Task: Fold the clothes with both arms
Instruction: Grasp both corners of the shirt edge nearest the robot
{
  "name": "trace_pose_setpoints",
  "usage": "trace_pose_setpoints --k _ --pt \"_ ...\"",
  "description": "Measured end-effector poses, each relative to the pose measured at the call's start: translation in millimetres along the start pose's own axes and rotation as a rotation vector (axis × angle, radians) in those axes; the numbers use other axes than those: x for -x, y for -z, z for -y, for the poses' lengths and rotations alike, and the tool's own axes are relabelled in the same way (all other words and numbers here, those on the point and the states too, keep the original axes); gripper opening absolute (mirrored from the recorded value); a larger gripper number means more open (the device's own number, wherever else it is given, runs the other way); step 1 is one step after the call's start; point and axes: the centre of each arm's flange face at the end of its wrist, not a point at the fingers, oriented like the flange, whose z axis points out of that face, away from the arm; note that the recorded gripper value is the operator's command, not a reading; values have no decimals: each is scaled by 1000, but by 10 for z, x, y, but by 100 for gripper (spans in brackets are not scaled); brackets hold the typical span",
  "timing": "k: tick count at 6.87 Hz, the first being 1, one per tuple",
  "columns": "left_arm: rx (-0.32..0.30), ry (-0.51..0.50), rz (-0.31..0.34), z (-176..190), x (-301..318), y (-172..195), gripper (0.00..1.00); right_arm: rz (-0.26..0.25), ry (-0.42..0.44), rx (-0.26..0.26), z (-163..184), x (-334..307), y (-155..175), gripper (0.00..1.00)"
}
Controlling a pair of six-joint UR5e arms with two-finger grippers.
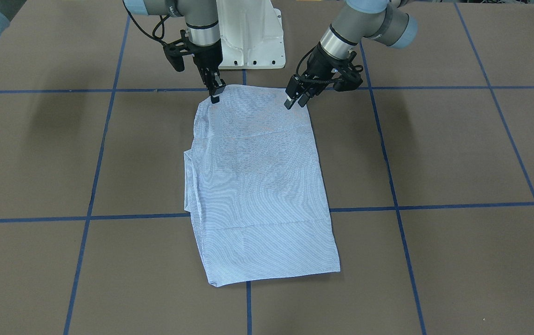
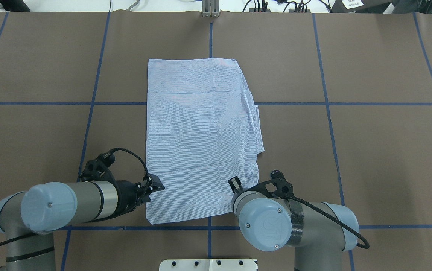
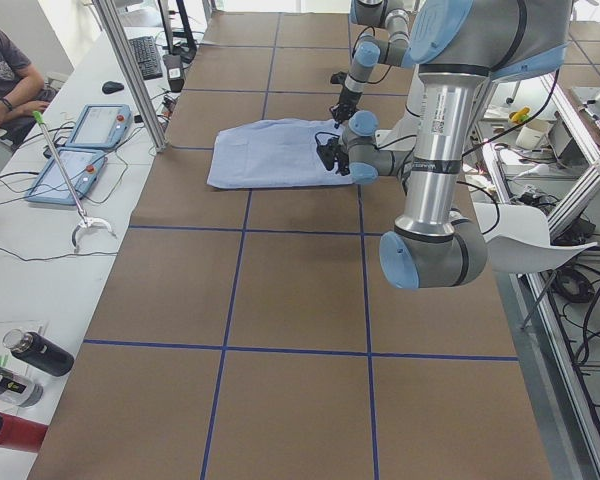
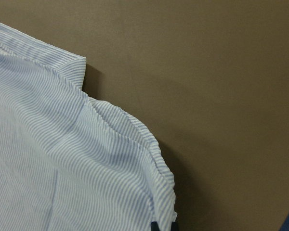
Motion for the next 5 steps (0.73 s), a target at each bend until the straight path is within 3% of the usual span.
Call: trace_pose_setpoints --k 2,5 --pt "2 39 29 -231 211 -104 60 0 0 2 -3 -1 7 0" --pt "-13 41 57 -273 322 -164 59 1 0 4 -11 3 17 0"
